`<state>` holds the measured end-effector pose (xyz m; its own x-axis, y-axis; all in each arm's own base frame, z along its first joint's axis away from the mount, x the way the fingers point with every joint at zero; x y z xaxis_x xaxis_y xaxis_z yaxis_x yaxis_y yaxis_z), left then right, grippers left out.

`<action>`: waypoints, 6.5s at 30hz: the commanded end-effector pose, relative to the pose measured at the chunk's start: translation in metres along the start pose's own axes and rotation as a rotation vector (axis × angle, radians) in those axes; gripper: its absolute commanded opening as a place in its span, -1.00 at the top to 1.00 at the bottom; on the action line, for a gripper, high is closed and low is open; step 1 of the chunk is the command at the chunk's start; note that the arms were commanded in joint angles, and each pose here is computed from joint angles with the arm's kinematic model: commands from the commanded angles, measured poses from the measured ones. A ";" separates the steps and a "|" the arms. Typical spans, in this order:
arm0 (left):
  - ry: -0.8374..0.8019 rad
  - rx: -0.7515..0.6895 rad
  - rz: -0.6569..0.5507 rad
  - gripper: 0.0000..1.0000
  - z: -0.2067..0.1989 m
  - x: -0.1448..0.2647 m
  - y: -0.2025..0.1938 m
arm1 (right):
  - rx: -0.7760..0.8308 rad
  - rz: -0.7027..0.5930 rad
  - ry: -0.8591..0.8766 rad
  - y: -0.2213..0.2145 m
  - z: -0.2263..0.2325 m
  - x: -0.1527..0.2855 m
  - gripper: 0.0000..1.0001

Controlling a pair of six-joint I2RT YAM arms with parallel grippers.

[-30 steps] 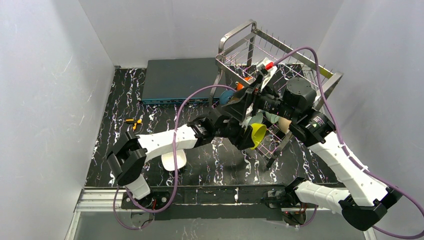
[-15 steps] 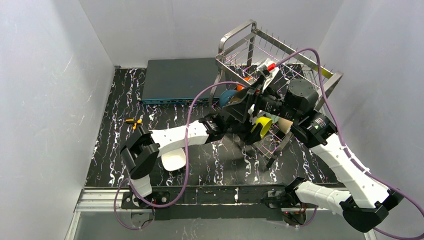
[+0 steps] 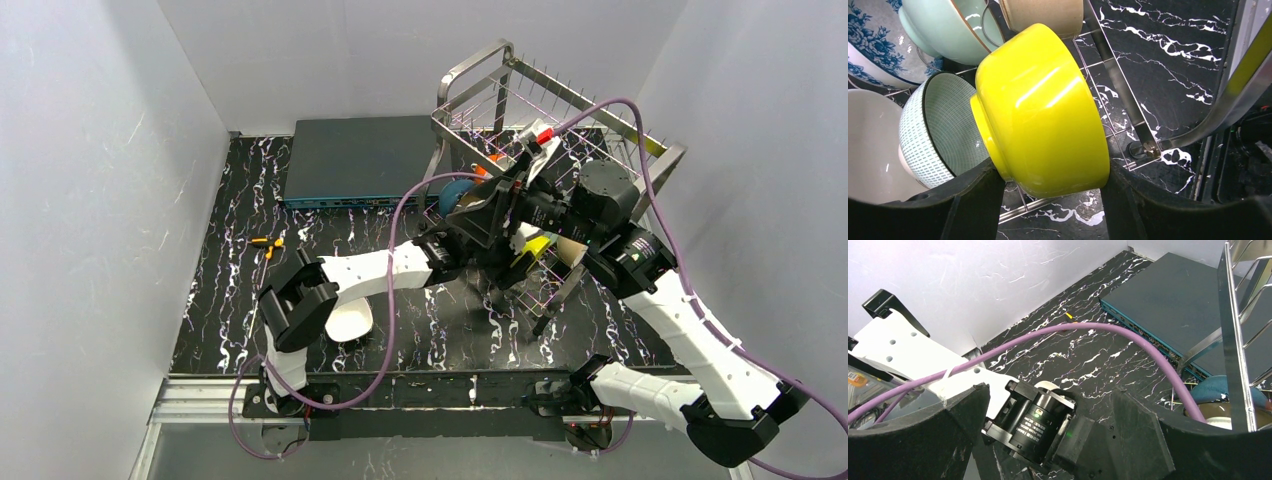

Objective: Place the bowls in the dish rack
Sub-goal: Place the bowl in the dish rack, then pick up the bowl from the center of the board.

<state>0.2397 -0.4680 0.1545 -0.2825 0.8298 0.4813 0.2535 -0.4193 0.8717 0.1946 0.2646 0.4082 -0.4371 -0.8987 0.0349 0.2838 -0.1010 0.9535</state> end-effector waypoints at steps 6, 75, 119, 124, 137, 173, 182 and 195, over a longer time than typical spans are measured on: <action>-0.010 -0.119 -0.052 1.00 -0.010 -0.012 0.026 | 0.037 -0.042 -0.004 0.010 0.002 0.006 -0.97; 0.143 -0.158 -0.059 -0.96 -0.020 0.022 0.044 | -0.019 -0.056 0.034 0.008 0.004 -0.006 -0.97; 0.707 0.544 0.321 -0.96 0.052 0.166 -0.129 | -0.078 -0.078 0.051 0.004 0.006 -0.006 -0.97; 0.726 0.727 0.273 -0.93 0.062 0.186 -0.147 | -0.081 -0.080 0.044 0.004 0.006 -0.005 -0.97; 0.983 1.010 -0.060 -0.46 0.076 0.288 -0.183 | -0.109 -0.066 0.050 -0.006 0.003 -0.009 -0.97; 1.034 1.289 0.173 -0.08 0.064 0.283 -0.277 | -0.144 0.003 0.041 -0.027 -0.006 -0.020 -0.97; 0.956 1.262 0.208 0.07 0.067 0.269 -0.271 | -0.149 0.013 0.038 -0.033 -0.009 -0.025 -0.97; 0.872 1.204 0.202 0.44 0.072 0.257 -0.255 | -0.135 0.044 0.027 -0.033 -0.012 -0.029 -0.97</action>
<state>0.1593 -0.1120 0.0366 -0.4647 0.0934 0.8805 0.8135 0.4378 0.3828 0.2054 0.2867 0.3565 -0.4016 -0.9105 0.0986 0.4596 -0.1072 0.8816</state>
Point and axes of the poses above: each gripper's point midway between its finger pads, its own x axis back along the fingers, its own z axis along the line the jaws close on, y = z × x, the point moved 1 cm from there along x, back along the fingers, and after that the axes turned 2 degrees about x, right-handed, at the moved point
